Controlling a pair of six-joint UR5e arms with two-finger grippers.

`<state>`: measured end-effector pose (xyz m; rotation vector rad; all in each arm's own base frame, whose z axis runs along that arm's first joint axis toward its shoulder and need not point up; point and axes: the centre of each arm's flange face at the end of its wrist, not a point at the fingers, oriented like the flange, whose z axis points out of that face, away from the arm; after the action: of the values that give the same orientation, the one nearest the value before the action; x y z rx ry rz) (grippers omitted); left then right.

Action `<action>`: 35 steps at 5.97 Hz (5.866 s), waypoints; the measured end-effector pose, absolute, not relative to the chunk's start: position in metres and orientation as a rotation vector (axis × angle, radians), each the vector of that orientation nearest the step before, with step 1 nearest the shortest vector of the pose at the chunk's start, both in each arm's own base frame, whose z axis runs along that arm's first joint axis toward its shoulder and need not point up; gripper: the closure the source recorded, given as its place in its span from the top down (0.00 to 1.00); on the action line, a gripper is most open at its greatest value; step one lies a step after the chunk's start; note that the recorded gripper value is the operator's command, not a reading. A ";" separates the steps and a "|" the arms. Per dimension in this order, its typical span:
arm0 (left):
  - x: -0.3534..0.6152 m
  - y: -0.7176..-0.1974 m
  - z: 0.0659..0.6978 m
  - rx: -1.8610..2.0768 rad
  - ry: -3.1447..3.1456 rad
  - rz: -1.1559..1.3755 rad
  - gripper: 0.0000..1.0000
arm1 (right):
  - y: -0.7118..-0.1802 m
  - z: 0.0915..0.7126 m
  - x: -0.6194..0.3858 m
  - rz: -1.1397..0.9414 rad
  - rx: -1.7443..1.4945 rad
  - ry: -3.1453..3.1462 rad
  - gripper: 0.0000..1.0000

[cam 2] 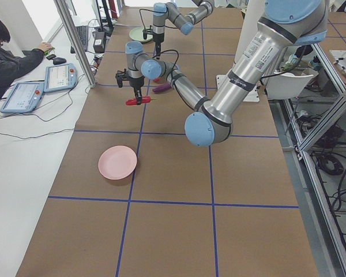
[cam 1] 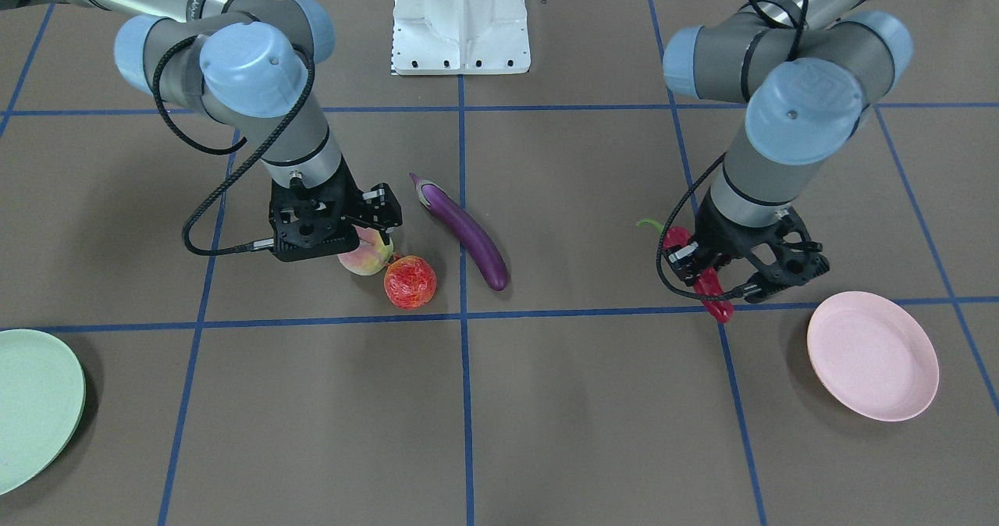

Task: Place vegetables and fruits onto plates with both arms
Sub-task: 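Carry the chili toward the pink plate while the right gripper reaches the peach, then lower the chili onto the pink plate while the right gripper carries the peach, then release the peach on the green plate while the left gripper reaches the eggplant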

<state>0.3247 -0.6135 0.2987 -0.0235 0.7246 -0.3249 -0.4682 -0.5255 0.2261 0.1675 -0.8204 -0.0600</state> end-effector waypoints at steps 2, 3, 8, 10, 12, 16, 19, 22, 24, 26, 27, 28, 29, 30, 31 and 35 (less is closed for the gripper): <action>0.291 -0.630 0.316 -0.031 0.728 -0.318 0.00 | -0.522 0.232 -0.490 -0.063 0.173 -0.774 1.00; 0.286 -0.636 0.325 -0.033 0.720 -0.305 0.00 | -0.517 0.237 -0.497 -0.069 0.159 -0.755 1.00; 0.274 -0.649 0.341 -0.037 0.705 -0.305 0.00 | -0.512 0.256 -0.517 -0.079 0.129 -0.666 1.00; 0.274 -0.649 0.342 -0.038 0.703 -0.306 0.00 | -0.512 0.266 -0.526 -0.083 0.133 -0.641 1.00; 0.274 -0.649 0.341 -0.037 0.703 -0.307 0.00 | -0.512 0.274 -0.532 -0.090 0.128 -0.627 1.00; 0.268 -0.651 0.338 -0.033 0.709 -0.314 0.00 | -0.509 0.274 -0.541 -0.081 0.135 -0.658 0.00; 0.244 -0.662 0.341 -0.013 0.702 -0.304 0.00 | -0.526 0.233 -0.483 -0.045 0.137 -0.755 0.00; 0.198 -0.700 0.415 -0.008 0.622 -0.153 0.00 | -0.570 0.214 -0.389 0.029 0.130 -0.793 0.00; 0.192 -0.726 0.500 0.003 0.603 -0.087 0.00 | -0.606 0.235 -0.334 0.001 0.173 -0.736 0.00; 0.198 -0.733 0.551 0.024 0.600 -0.069 0.20 | -0.647 0.272 -0.293 -0.061 0.190 -0.654 0.00; 0.202 -0.732 0.562 0.034 0.584 -0.061 0.87 | -0.662 0.292 -0.275 -0.092 0.193 -0.620 0.00; 0.206 -0.731 0.569 0.049 0.576 -0.043 1.00 | -0.675 0.315 -0.260 -0.125 0.196 -0.578 0.00; 0.210 -0.730 0.573 0.068 0.571 -0.021 1.00 | -0.685 0.341 -0.248 -0.165 0.197 -0.522 0.00; 0.212 -0.730 0.570 0.088 0.567 -0.011 1.00 | -0.695 0.372 -0.240 -0.194 0.211 -0.478 0.00; 0.214 -0.737 0.553 0.090 0.562 -0.014 1.00 | -0.707 0.409 -0.231 -0.209 0.240 -0.456 0.00; 0.222 -0.764 0.415 0.058 0.608 -0.074 1.00 | -0.716 0.512 -0.217 -0.241 0.262 -0.392 0.00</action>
<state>0.2215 -0.7637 0.4150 0.0578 0.6084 -0.0741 -0.2171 -0.7158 0.5125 0.2621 -0.3917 -0.2412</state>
